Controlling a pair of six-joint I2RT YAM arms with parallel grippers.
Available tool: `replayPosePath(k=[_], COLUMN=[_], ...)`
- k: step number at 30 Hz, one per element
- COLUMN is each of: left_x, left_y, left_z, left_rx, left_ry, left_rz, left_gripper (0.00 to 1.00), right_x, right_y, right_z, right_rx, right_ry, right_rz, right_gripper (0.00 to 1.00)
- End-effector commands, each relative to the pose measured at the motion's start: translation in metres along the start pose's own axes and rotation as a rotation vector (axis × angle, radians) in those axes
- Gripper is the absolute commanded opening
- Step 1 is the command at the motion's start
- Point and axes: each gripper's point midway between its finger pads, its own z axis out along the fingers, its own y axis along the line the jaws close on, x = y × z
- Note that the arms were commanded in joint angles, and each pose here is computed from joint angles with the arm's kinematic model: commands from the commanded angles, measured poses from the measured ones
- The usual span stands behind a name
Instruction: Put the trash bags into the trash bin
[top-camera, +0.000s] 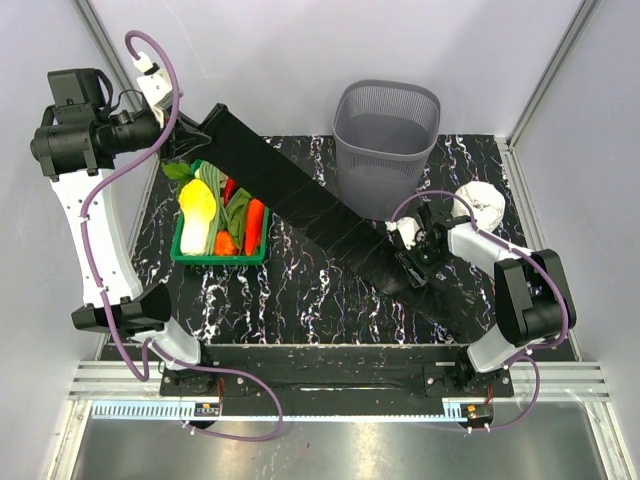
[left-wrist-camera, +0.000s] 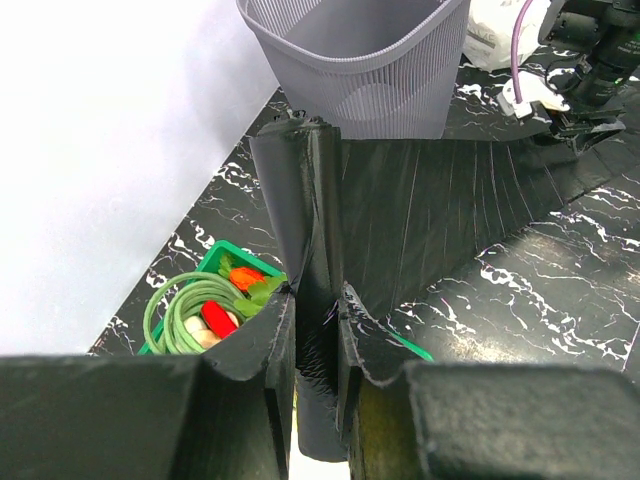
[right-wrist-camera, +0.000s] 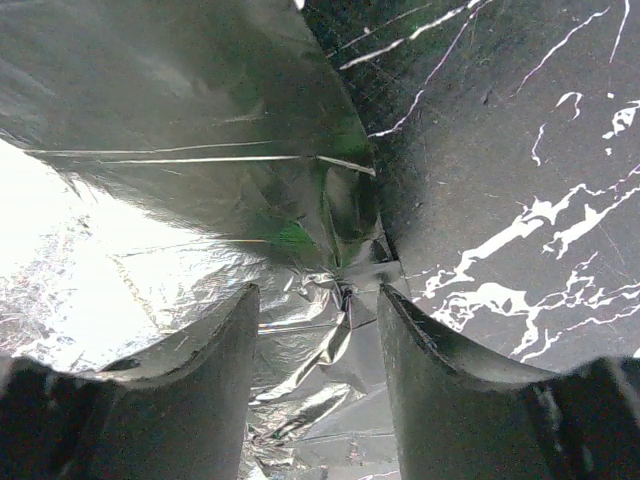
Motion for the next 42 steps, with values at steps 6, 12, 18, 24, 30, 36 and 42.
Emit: replayPosePath(k=[6, 12, 18, 24, 30, 36, 42], left_x=[-0.013, -0.011, -0.014, -0.014, -0.017, -0.022, -0.022], left_y=[-0.008, -0.006, -0.007, -0.011, -0.016, -0.023, -0.027], left_z=[-0.005, -0.007, -0.009, -0.01, -0.012, -0.014, -0.013], left_rx=[0.016, -0.002, -0.003, 0.003, 0.009, 0.025, 0.037], left_ry=[-0.036, -0.022, -0.023, -0.019, -0.024, -0.047, -0.059], left_rz=[0.085, 0.093, 0.107, 0.122, 0.133, 0.143, 0.133], left_gripper=[0.0, 0.0, 0.0, 0.0, 0.0, 0.0, 0.0], right_x=[-0.033, -0.048, -0.068, -0.104, -0.136, -0.174, -0.204], right_y=[0.003, 0.003, -0.001, -0.001, 0.012, 0.019, 0.031], right_z=[-0.031, -0.046, -0.06, -0.077, -0.086, -0.106, -0.117], right_rx=[-0.02, -0.016, -0.013, -0.069, -0.206, -0.324, -0.44], right_ry=[-0.113, -0.161, -0.211, -0.294, -0.396, -0.53, -0.615], right_rz=[0.019, 0.031, 0.03, 0.017, -0.055, -0.131, -0.164], right_gripper=[0.59, 0.68, 0.8, 0.82, 0.83, 0.84, 0.86])
